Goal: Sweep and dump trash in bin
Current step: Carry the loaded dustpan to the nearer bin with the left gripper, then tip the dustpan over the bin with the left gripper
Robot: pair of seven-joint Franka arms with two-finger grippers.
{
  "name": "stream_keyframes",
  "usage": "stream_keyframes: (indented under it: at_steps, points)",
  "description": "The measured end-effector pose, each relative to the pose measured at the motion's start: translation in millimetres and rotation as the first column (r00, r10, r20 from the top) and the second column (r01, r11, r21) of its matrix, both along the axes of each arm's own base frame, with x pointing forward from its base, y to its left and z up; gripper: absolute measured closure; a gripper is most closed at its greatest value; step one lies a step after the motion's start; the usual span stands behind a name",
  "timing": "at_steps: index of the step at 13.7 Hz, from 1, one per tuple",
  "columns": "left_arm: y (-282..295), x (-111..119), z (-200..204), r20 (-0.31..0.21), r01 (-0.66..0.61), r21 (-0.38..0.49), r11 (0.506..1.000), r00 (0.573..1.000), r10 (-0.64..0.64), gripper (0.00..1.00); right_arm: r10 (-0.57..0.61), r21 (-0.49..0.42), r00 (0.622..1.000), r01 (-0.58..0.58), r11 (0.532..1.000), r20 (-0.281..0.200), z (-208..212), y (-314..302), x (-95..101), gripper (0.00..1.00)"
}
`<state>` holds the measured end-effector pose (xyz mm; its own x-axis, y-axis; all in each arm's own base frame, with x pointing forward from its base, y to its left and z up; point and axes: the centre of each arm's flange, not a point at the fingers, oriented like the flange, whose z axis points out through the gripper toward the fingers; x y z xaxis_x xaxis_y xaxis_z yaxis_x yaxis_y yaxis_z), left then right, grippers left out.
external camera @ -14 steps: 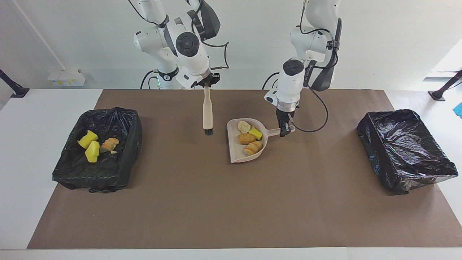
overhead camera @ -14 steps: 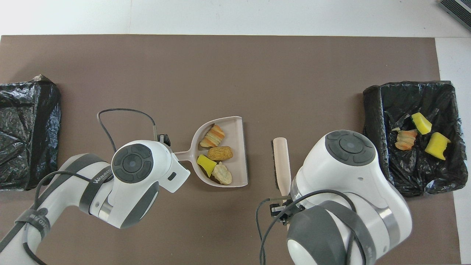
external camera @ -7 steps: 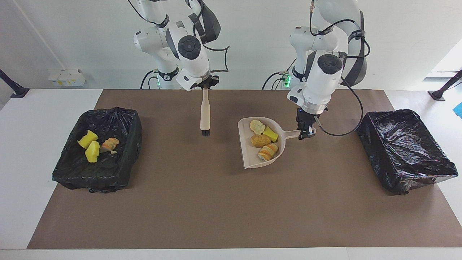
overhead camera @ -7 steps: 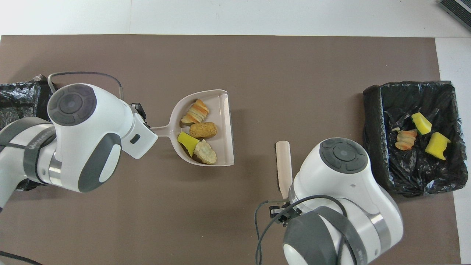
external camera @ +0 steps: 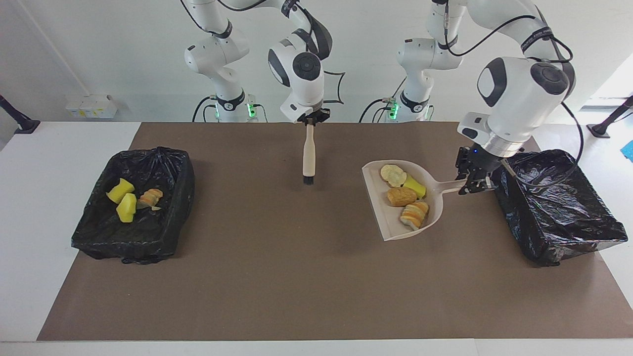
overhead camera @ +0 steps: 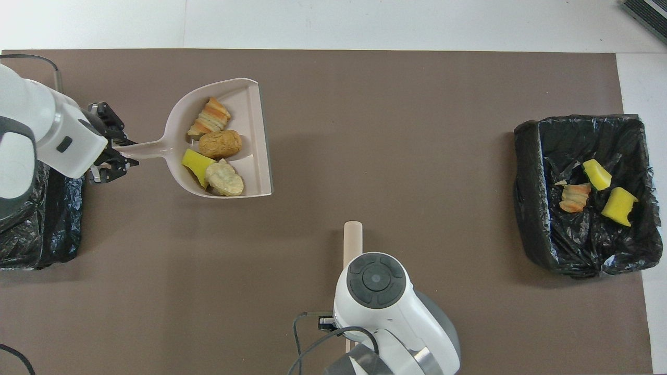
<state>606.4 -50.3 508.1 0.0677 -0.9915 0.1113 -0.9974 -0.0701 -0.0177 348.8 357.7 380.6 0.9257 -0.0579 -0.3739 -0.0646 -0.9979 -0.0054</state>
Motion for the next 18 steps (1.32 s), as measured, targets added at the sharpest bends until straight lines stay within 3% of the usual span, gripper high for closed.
stream_keyframes:
  at_steps: [5,9,13,18]
  points:
    - [146,-12,-2,-0.008,0.057,-0.065,0.996,0.998,-0.058,0.69,0.015,0.002,1.000,-0.015,1.000,-0.014,-32,37,-22.0,0.74]
    - [272,-48,7,0.022,0.042,-0.056,0.998,0.999,-0.041,0.69,0.040,-0.006,0.999,-0.040,0.999,-0.031,-43,31,-27.2,0.74]
    - [355,-74,40,0.049,0.025,0.072,0.997,0.998,-0.028,0.69,0.043,0.002,0.999,-0.043,0.999,-0.017,-49,30,-28.4,0.74]
    - [395,-52,69,0.019,0.052,0.310,0.949,0.998,-0.061,0.69,0.076,0.023,0.997,-0.076,0.997,-0.002,-51,30,-28.4,0.74]
